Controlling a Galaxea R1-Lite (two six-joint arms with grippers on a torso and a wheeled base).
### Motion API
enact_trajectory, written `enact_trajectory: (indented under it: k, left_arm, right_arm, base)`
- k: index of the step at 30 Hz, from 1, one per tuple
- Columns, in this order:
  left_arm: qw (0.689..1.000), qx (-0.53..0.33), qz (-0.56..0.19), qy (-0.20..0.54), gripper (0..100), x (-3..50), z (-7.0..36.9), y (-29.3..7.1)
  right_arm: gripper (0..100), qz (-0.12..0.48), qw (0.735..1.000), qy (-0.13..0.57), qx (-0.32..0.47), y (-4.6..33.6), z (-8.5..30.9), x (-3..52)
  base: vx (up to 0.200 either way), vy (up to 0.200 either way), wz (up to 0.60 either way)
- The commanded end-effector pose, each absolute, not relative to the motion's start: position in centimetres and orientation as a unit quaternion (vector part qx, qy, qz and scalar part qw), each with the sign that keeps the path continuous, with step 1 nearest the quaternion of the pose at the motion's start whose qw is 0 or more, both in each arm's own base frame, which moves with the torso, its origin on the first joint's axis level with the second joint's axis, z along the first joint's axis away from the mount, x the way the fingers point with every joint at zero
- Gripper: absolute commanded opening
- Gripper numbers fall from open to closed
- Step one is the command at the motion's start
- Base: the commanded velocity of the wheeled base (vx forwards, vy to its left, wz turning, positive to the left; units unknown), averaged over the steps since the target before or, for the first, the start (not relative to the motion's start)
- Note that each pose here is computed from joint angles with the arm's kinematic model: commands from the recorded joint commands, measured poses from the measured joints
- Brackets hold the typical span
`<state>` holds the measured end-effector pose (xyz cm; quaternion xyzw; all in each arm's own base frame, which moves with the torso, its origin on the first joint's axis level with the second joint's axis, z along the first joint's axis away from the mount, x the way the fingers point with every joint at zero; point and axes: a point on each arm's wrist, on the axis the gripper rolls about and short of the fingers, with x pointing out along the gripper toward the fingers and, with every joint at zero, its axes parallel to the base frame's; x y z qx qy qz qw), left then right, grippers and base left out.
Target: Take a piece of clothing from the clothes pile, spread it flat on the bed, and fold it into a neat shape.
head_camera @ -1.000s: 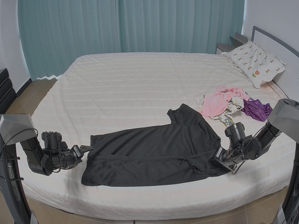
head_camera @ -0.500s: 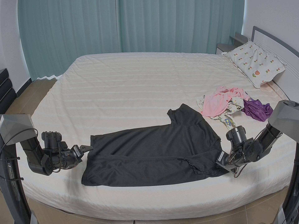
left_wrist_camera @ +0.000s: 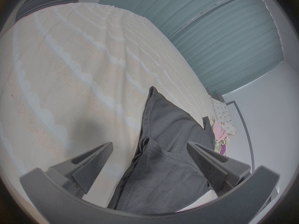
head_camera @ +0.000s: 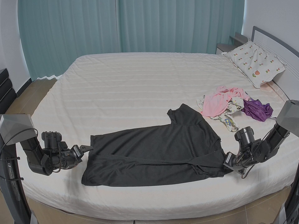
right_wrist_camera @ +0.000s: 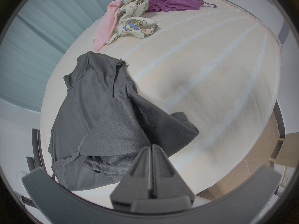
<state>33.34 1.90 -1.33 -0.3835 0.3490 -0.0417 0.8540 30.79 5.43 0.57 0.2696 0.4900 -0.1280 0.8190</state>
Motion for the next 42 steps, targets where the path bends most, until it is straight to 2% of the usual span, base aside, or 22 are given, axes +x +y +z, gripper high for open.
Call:
enact_trajectory:
  k: [1,2,11,14,16,22,25,40,41,42]
  left_arm:
    - [0.854,-0.384,-0.042,0.349,100,33.4,-1.3,1.9]
    - [0.854,-0.384,-0.042,0.349,100,33.4,-1.3,1.9]
    - [0.854,-0.384,-0.042,0.349,100,33.4,-1.3,1.9]
    - [0.854,-0.384,-0.042,0.349,100,33.4,-1.3,1.9]
    - [0.854,-0.384,-0.042,0.349,100,33.4,-1.3,1.9]
    - [0.854,-0.384,-0.041,0.349,100,33.3,-1.4,1.9]
    - [0.854,-0.384,-0.041,0.349,100,33.3,-1.4,1.9]
    - [0.854,-0.384,-0.043,0.348,100,33.5,-1.3,1.9]
    - [0.854,-0.384,-0.043,0.347,100,33.5,-1.3,1.9]
    - [0.854,-0.385,-0.042,0.347,100,33.5,-1.3,2.0]
  right_arm:
    - [0,-0.13,0.821,0.484,0.274,5.1,0.8,31.0]
    - [100,-0.13,0.822,0.482,0.275,5.1,0.9,31.1]
    - [100,-0.081,0.847,0.443,0.283,6.9,3.7,30.9]
    - [100,-0.042,0.859,0.428,0.279,9.1,4.5,31.1]
    - [100,-0.028,0.86,0.428,0.276,10.2,4.4,31.3]
    - [100,-0.004,0.842,0.463,0.279,14.4,2.5,30.6]
    - [100,0.005,0.841,0.471,0.266,15.3,1.9,30.3]
    - [100,0.035,0.871,0.464,0.16,16.5,0.8,30.9]
    - [0,0.035,0.871,0.463,0.158,16.5,0.8,30.9]
    - [0,0.037,0.873,0.462,0.149,16.6,0.8,30.8]
  base:
    - [0.0,0.0,0.0]
    - [0.0,0.0,0.0]
    - [0.0,0.0,0.0]
    - [0.0,0.0,0.0]
    - [0.0,0.0,0.0]
    - [0.0,0.0,0.0]
    - [0.0,0.0,0.0]
    - [0.0,0.0,0.0]
    - [0.0,0.0,0.0]
    - [0.0,0.0,0.0]
